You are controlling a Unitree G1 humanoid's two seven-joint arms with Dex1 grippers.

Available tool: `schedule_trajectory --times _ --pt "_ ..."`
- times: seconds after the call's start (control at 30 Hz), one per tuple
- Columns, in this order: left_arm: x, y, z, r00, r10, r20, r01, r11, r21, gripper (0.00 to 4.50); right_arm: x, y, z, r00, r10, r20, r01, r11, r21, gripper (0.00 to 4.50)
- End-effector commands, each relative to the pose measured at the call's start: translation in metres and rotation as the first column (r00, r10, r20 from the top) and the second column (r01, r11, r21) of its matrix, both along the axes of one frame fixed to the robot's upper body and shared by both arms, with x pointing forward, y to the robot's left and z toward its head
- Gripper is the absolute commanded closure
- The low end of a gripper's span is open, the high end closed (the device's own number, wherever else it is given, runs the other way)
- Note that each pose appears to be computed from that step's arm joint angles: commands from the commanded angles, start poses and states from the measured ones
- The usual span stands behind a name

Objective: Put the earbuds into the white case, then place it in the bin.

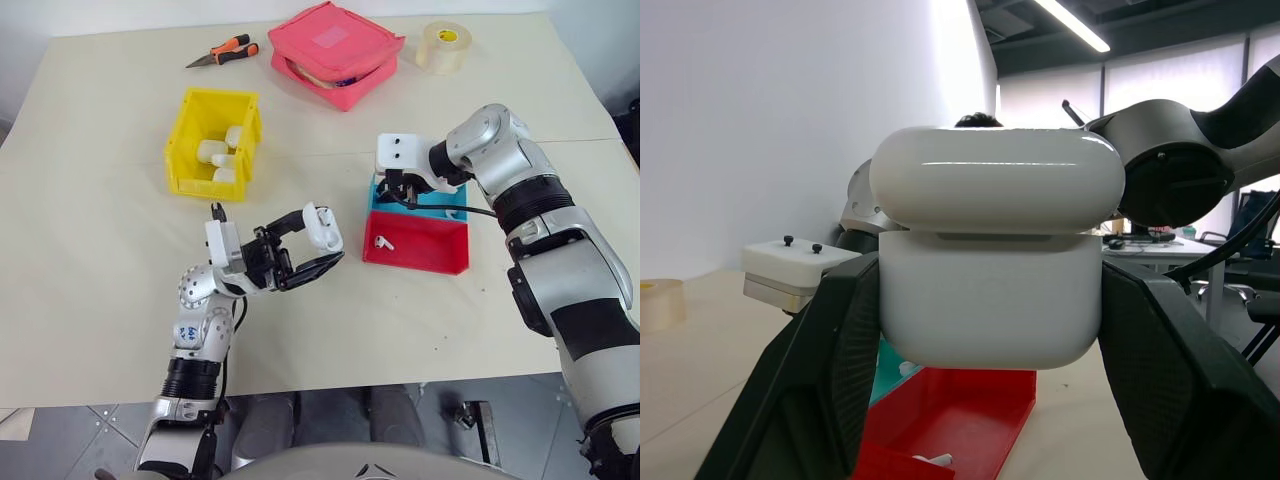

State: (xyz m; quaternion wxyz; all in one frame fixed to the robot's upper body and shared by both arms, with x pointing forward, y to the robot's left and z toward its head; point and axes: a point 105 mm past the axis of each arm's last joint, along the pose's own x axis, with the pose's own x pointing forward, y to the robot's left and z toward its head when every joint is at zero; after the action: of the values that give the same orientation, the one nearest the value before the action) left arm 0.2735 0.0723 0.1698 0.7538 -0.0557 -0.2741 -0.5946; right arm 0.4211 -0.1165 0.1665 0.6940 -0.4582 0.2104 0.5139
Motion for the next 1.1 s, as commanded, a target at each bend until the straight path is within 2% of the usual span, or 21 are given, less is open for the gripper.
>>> schedule_trajectory --times 0.03,0.23,0.37,0.53,0.77,0.87,1.0,1.1 --pt "-0.005 -0.003 0.014 0.998 -0.009 0.059 0.010 1.000 -0.007 1.70 -0.002 -0.012 -0.011 0.999 -0.037 -0.032 0.036 0.999 -0.018 3.85" --pt "-0.006 -0.003 0.015 0.998 -0.008 0.058 0.008 1.000 -0.006 1.70 -0.001 -0.024 0.020 0.996 -0.085 0.004 0.084 0.988 0.127 3.85" --pt "-0.005 -0.004 0.018 0.998 -0.010 0.057 0.011 1.000 -0.010 1.70 -0.010 -0.036 0.037 0.994 -0.107 0.001 0.104 0.966 0.237 3.85" --pt "-0.003 -0.010 0.021 0.998 -0.029 0.051 0.030 0.999 -0.011 1.70 -0.024 -0.043 0.056 0.987 -0.156 -0.026 0.152 0.890 0.429 3.85" --pt "0.003 -0.017 0.023 0.998 -0.052 0.042 0.052 0.999 -0.008 1.70 -0.062 -0.045 0.075 0.977 -0.160 -0.138 0.209 0.651 0.730 3.85" --pt "0.008 -0.020 0.025 0.998 -0.054 0.040 0.055 0.998 -0.009 1.70 -0.086 -0.039 0.082 0.980 -0.089 -0.180 0.201 0.490 0.848 3.85" --pt "0.012 -0.024 0.027 0.998 -0.058 0.040 0.058 0.998 -0.008 1.70 -0.110 -0.027 0.083 0.961 -0.014 -0.278 0.268 0.314 0.911 3.85" --pt "0.015 -0.025 0.028 0.998 -0.062 0.032 0.063 0.998 -0.011 1.70 -0.128 -0.013 0.086 0.953 0.065 -0.297 0.279 0.198 0.940 3.85"
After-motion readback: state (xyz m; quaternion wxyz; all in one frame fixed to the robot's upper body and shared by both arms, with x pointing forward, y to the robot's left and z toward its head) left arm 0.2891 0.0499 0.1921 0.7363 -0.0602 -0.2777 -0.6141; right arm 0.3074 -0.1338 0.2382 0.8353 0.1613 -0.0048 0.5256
